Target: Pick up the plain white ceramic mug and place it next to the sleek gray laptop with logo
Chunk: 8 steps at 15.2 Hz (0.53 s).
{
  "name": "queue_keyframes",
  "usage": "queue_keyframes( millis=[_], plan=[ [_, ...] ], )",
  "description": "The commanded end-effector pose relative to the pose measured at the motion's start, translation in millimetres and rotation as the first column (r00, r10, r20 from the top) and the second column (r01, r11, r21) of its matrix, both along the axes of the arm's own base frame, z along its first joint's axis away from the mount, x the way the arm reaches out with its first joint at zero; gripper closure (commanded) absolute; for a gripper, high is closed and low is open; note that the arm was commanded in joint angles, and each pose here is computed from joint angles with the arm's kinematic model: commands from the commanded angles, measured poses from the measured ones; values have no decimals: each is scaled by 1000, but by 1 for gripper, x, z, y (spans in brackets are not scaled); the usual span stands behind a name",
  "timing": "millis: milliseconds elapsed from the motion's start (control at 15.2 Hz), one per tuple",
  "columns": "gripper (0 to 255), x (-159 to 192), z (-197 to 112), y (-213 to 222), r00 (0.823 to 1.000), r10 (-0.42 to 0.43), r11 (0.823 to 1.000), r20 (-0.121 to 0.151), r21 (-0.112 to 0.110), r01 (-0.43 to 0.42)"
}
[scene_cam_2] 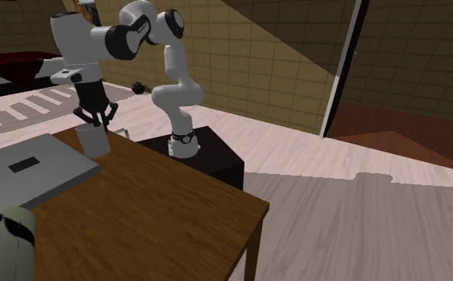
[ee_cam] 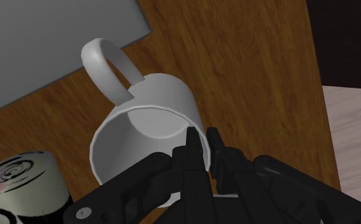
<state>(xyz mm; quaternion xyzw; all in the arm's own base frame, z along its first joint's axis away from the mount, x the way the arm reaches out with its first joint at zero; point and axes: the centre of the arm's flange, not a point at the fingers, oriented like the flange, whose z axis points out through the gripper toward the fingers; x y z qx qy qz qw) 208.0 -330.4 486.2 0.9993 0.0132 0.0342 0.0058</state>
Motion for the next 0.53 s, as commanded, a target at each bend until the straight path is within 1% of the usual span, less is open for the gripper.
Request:
queue_keyframes(
  millis=[0, 462],
  plan=[
    [255, 0, -11, -1, 1000, 0, 1000, 0, 0, 0],
    [255, 0, -48, -1, 1000, 0, 1000, 0, 0, 0]
  ],
)
